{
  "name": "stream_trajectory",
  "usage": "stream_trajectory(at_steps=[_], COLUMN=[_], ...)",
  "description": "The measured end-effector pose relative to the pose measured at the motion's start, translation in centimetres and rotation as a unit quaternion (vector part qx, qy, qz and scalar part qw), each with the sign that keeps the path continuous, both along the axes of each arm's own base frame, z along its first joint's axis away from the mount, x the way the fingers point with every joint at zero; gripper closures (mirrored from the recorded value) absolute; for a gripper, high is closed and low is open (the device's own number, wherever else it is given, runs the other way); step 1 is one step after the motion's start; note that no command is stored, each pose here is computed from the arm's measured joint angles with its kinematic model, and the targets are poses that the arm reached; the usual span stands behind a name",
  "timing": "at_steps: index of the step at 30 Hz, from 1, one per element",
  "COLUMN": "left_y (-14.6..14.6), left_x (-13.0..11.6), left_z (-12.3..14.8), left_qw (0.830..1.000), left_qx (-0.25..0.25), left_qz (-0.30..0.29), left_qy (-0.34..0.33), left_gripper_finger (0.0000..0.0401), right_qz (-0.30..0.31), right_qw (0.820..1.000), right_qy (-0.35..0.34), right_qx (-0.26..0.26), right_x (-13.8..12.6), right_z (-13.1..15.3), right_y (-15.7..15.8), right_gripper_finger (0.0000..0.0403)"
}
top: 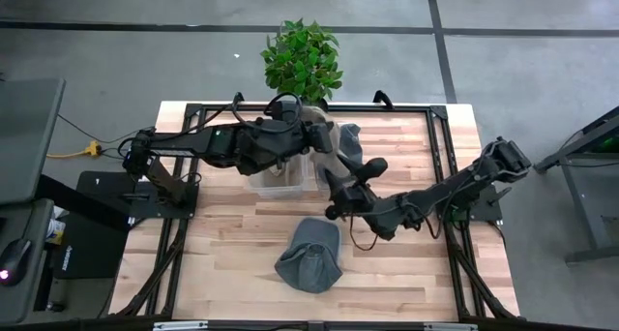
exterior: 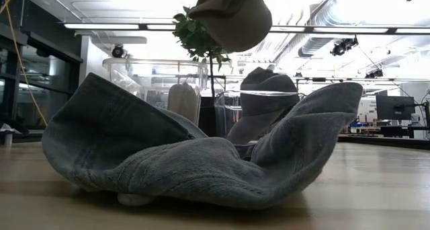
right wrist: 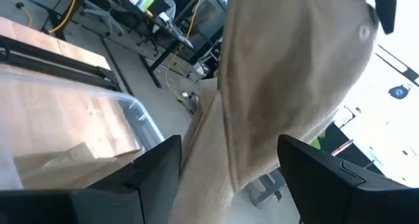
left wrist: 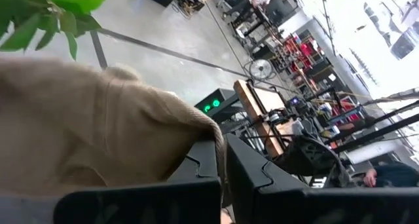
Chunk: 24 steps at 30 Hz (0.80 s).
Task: Pick & Place hat
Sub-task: Put the brown cap into the left transparent bin
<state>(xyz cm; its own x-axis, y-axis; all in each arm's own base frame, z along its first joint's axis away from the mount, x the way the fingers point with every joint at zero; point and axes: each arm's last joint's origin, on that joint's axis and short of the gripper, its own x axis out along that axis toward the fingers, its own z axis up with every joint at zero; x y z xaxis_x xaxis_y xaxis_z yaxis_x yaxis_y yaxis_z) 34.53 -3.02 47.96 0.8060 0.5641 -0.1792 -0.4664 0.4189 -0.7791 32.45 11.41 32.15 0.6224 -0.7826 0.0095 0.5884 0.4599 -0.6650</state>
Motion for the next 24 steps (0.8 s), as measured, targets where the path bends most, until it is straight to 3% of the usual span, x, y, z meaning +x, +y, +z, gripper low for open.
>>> stream_trajectory(at_steps=[10, 16, 19, 24], left_y=[-0.2, -0.2, -0.2, -0.2], left_x=[0.1, 0.1, 0.1, 0.1], left_z=[0.0, 0.0, 0.0, -0.2], left_qw=[1.0, 0.999, 0.999, 0.999], left_qx=[-0.009, -0.009, -0.008, -0.005], left_qz=[-0.027, -0.035, -0.038, -0.045], left_qy=[-0.002, 0.0, 0.003, 0.014], left_gripper_finger=[0.0401, 0.0401, 0.0401, 0.0401], right_qz=[-0.008, -0.058, -0.067, -0.065], right_qw=[1.0, 0.998, 0.995, 0.995], right_qy=[-0.008, -0.033, -0.06, -0.064], right_qx=[-0.017, 0.006, 0.03, 0.036], right_x=[0.8, 0.9, 0.8, 0.5], right_z=[0.8, 0.9, 0.7, 0.6], right_y=[-2.4, -3.4, -3.4, -2.5], right_gripper_finger=[0.0155, 0.0158, 0.0196, 0.0301])
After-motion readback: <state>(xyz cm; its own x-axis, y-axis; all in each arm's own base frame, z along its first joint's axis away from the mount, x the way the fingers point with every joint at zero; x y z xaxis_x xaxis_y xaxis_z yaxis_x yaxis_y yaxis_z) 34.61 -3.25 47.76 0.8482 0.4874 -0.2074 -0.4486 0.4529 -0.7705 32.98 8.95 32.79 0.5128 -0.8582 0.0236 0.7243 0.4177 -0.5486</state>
